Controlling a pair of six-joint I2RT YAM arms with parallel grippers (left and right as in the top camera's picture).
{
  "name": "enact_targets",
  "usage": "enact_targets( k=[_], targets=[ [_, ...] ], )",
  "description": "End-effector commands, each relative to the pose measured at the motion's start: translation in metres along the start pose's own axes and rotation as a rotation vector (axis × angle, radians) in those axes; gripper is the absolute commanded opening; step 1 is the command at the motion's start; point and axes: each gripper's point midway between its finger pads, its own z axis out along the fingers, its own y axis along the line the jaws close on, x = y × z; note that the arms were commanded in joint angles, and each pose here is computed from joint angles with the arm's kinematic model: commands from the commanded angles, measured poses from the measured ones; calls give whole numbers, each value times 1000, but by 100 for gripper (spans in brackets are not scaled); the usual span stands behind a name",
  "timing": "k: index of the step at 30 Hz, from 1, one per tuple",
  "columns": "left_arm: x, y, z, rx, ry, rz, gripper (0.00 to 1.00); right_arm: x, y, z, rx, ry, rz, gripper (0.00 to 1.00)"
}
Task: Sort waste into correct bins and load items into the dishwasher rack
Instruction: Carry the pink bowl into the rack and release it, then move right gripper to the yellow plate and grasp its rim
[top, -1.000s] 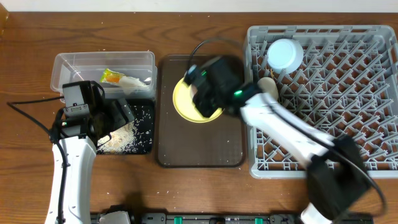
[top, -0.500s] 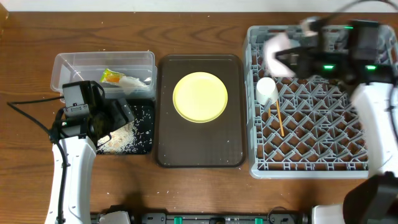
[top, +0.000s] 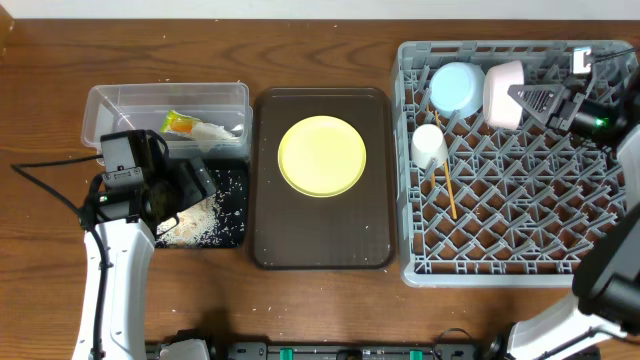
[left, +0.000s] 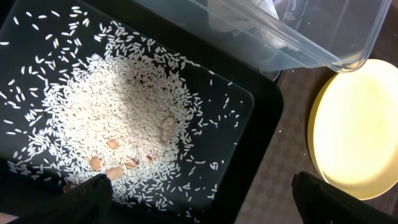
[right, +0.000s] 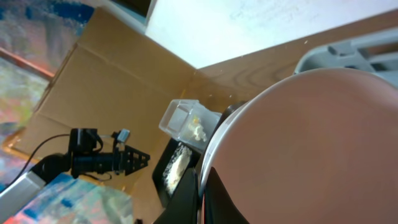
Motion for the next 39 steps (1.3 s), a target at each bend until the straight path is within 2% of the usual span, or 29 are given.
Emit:
enact_targets(
  k=[1,10,13,17,20,22,23,30,34,39],
  targets=[
    [-7,-1,-4,-2,-19,-2,95,3,-12,-4,-83,-19,10,1],
    [-7,-1,-4,-2,-19,-2,95,9,-59,-17,-51,-52,80,1],
    [-7,-1,-4,-2,-19,-2,95,11,-76,-25,31,-56,93,2],
    [-7,-1,-4,-2,-19,-2,95,13,-94,-39,137,-67,118,15],
    [-7,-1,-4,-2,-19,-2,95,12,-99,-50,159,-87,132,33],
    [-7,-1,-4,-2,-19,-2,95,10,-100,-57,167,-100,141,49],
    [-7,-1,-4,-2,-19,-2,95,10,-101,-60,169,-108,152,53],
    [-7,-1,-4,-2,-19,-2,95,-1,-111,-82,223,-168,264,57],
    [-7,-1,-4,-2,-19,-2,95,-4,-133,-100,445,-192,312,60],
    [-7,-1,-4,-2,-19,-2,95,-17,-130,-114,672,-208,233,61]
  ],
)
